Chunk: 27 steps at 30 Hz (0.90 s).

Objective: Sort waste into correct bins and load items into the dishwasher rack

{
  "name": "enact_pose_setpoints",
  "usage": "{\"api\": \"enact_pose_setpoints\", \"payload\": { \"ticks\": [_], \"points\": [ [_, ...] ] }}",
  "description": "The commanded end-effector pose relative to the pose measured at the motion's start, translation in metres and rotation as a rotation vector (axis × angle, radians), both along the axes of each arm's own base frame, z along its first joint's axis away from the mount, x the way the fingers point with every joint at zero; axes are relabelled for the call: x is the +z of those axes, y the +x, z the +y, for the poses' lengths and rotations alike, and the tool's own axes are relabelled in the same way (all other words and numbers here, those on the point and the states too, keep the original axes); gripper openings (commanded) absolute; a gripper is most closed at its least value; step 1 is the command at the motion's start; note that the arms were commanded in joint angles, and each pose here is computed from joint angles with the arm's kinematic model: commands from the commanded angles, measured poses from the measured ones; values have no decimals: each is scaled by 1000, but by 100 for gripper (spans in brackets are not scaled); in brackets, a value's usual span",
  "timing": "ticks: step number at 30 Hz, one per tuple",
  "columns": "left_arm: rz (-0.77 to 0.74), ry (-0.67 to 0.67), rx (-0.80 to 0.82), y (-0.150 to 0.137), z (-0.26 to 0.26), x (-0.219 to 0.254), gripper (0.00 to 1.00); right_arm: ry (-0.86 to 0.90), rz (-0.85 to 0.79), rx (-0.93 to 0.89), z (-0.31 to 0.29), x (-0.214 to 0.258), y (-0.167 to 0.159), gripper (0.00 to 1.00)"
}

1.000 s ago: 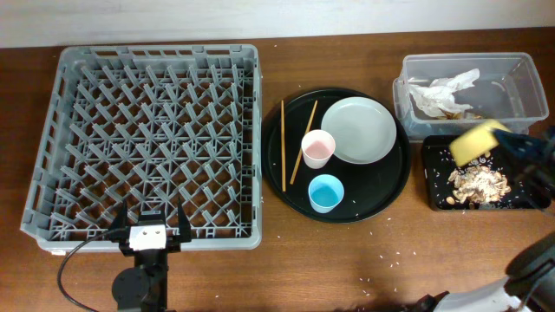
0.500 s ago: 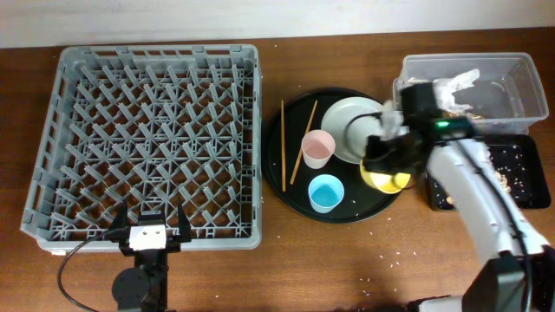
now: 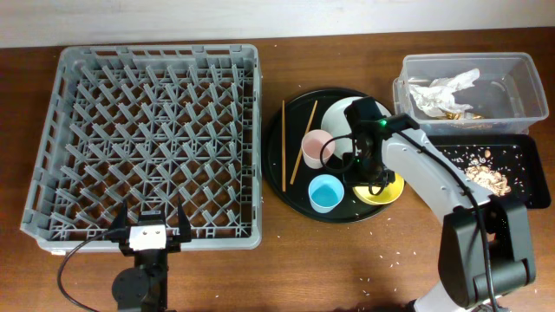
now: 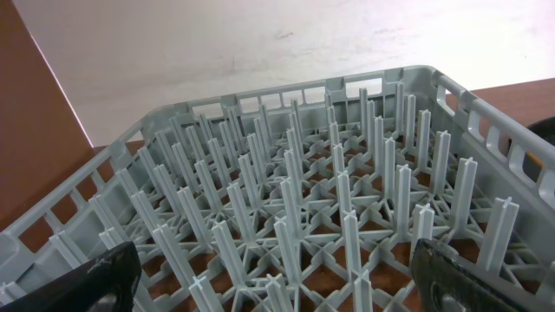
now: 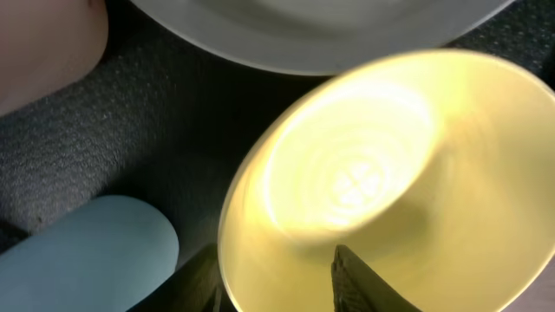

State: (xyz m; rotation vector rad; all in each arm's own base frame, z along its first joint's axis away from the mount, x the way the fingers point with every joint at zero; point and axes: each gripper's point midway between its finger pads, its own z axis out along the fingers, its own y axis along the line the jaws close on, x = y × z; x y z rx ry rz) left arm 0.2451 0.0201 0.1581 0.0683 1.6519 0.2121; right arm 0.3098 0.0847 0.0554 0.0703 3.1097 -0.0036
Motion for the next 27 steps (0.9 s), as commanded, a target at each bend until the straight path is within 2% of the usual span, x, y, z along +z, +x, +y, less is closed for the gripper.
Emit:
{"api": "enact_pose_setpoints", "payload": {
  "ticks": [1,4,7,15,20,21,22,23,24,27],
  "points": [
    [5,11,-7,0,-1,-2,99,-5,-50,-15,0,38,20,44],
    [5,11,-7,0,-1,-2,99,79,-58,52,16,77,25,47],
    [5,11,-7,0,-1,-2,99,200,-16,90,37,89,15,53],
    [5,11,-7,0,-1,-2,99,184,114,139,49,36,-24,53],
    [5,11,-7,0,-1,-2,99,161,85,124,46,7,-23,37],
    [5,11,-7,0,-1,-2,99,162,82,117,46,3,-24,31],
    [5,11,-7,0,-1,-2,99,162,74,114,46,2,-22,15],
    [5,11,-7,0,-1,-2,99,164,65,114,47,2,-20,7],
    [5,11,-7,0,-1,-2,99,165,62,97,47,2,-19,4],
    [5,11,-7,0,-1,-2,99,172,55,86,48,3,-16,4]
  ]
}}
